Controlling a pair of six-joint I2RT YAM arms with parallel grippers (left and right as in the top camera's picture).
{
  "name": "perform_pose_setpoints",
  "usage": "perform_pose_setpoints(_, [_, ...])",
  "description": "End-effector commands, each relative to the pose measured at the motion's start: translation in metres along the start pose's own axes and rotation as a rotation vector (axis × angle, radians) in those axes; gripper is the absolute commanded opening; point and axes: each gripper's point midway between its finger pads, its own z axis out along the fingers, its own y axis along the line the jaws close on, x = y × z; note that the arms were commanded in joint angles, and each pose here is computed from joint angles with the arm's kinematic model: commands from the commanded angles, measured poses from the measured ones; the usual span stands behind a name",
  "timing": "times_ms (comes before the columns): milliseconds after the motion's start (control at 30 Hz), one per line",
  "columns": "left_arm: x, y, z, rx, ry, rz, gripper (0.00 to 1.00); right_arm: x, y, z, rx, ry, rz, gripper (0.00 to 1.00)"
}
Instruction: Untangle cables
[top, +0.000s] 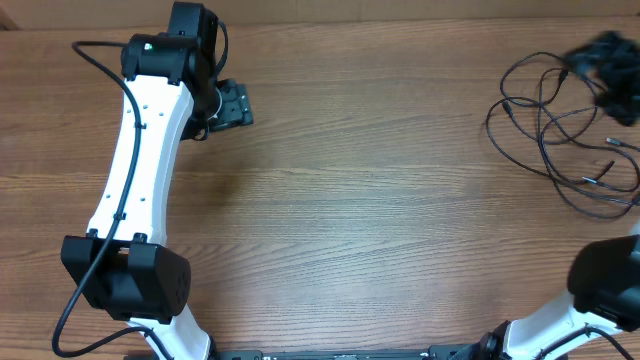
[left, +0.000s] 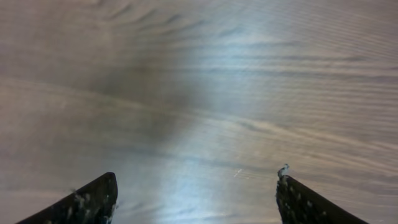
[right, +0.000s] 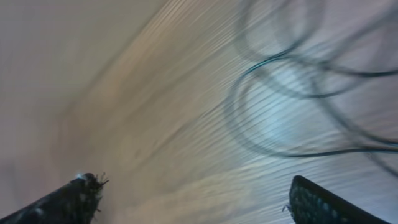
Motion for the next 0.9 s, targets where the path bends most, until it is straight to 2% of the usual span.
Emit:
perform_pose_setpoints(0, [-0.003,-0.018,0.001,0.05,-0.019,0.117,0.84,0.025,0.053,0.014,-0.05,0.056,-0.279,1.0])
perform_pose_setpoints(100, [-0.01,-0.022,0.001,0.056,-0.054,0.183,0.91,0.048,0.076,0.03,0.019,0.1,-0.419,1.0])
perform_pose_setpoints(167, [-0.013,-0.02,0.001,0.039,-0.069,0.197,1.0,0.061,0.088,0.038,0.061,0.118,-0.487,1.0])
perform_pose_setpoints(300, [-0.013,0.001,0.001,-0.041,-0.058,0.153,1.0,0.091,0.116,0.053,0.068,0.165,-0.582,1.0])
perform_pose_setpoints(433, [0.009,0.022,0.001,-0.086,0.044,0.069,1.0,0.117,0.12,0.063,0.108,0.226,-0.53,1.0])
perform_pose_setpoints(633, [0.052,0.048,-0.008,-0.156,0.233,0.042,1.0,0.14,0.098,0.054,0.198,0.329,-0.442,1.0])
perform_pose_setpoints(800, [0.068,0.054,-0.014,-0.176,0.292,0.04,1.0,0.163,0.081,0.04,0.257,0.443,-0.415,1.0])
perform_pose_setpoints(867, [0.071,0.055,-0.017,-0.177,0.29,0.033,1.0,0.163,0.077,0.036,0.289,0.441,-0.398,1.0])
